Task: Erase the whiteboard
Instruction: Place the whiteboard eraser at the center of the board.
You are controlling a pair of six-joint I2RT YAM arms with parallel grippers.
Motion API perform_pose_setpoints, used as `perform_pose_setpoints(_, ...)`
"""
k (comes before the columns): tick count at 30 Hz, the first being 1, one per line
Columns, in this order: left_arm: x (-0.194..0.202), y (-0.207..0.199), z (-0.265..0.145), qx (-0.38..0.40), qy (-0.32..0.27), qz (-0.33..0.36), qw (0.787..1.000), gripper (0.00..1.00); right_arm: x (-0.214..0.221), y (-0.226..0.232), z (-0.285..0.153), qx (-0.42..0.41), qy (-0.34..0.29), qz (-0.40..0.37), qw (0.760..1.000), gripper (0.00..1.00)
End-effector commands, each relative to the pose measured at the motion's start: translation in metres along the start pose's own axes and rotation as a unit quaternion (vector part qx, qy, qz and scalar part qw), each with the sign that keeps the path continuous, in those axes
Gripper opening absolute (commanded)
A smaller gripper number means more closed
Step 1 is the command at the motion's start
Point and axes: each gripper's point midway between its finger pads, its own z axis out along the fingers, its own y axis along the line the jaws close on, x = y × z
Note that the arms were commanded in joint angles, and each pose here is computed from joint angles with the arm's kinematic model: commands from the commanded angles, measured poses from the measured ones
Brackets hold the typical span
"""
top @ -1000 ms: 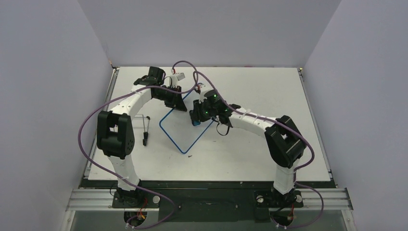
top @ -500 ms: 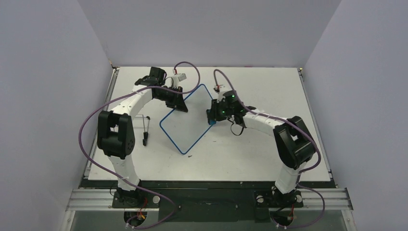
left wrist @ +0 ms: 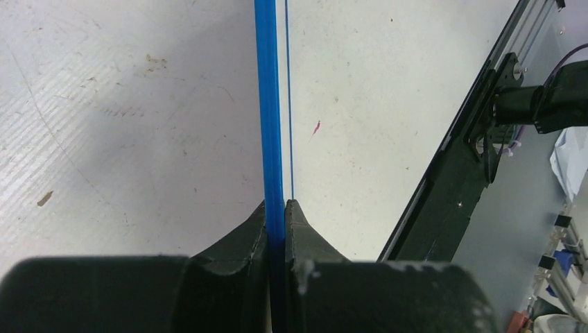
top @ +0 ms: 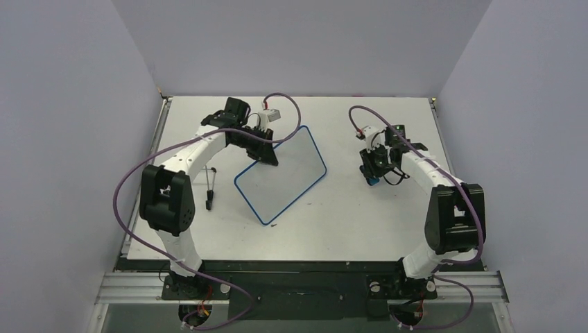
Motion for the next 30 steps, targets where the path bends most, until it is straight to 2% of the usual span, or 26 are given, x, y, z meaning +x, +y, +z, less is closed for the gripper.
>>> perform_pose_setpoints(1, -0.020, -0.022, -0.019, -0.004, -0.039, 0.100, 0.994, 0.00, 0.025, -0.002, -0.008, -0.027, 0.033, -0.051, 0.998, 0.20)
perform_pose_setpoints(4, -0.018, -0.031, -0.020, -0.002, -0.039, 0.109, 0.993, 0.00, 0.032, -0.006, 0.000, -0.026, 0.051, -0.045, 0.997, 0.27)
perform_pose_setpoints(7, -0.015, -0.034, -0.023, -0.004, -0.040, 0.113, 0.993, 0.00, 0.038, -0.007, 0.005, -0.029, 0.063, -0.038, 0.997, 0.39)
perform_pose_setpoints(12, -0.016, -0.038, -0.024, -0.003, -0.041, 0.119, 0.992, 0.00, 0.033, -0.011, -0.004, -0.027, 0.052, -0.029, 0.998, 0.53)
perform_pose_setpoints(16, -0.018, -0.048, -0.026, 0.004, -0.042, 0.129, 0.991, 0.00, 0.020, -0.013, -0.023, -0.033, 0.025, -0.025, 0.999, 0.59)
perform_pose_setpoints(23, -0.017, -0.059, -0.030, 0.005, -0.044, 0.146, 0.988, 0.00, -0.013, 0.007, -0.064, -0.070, -0.045, -0.076, 0.994, 0.64)
perform_pose_setpoints(26, -0.015, -0.064, -0.032, 0.007, -0.042, 0.161, 0.986, 0.00, -0.025, 0.036, -0.087, -0.132, -0.090, -0.160, 0.974, 0.65)
perform_pose_setpoints(27, -0.014, -0.067, -0.033, 0.008, -0.043, 0.167, 0.985, 0.00, -0.035, 0.052, -0.098, -0.160, -0.131, -0.209, 0.956, 0.66)
perform_pose_setpoints(28, -0.010, -0.069, -0.032, 0.011, -0.039, 0.174, 0.984, 0.00, -0.036, 0.063, -0.102, -0.180, -0.147, -0.228, 0.945, 0.70)
perform_pose_setpoints(29, -0.009, -0.072, -0.032, 0.014, -0.038, 0.182, 0.983, 0.00, -0.039, 0.080, -0.107, -0.210, -0.192, -0.277, 0.918, 0.75)
perform_pose_setpoints(30, -0.004, -0.075, -0.031, 0.020, -0.033, 0.190, 0.981, 0.00, -0.032, 0.089, -0.104, -0.229, -0.205, -0.291, 0.906, 0.80)
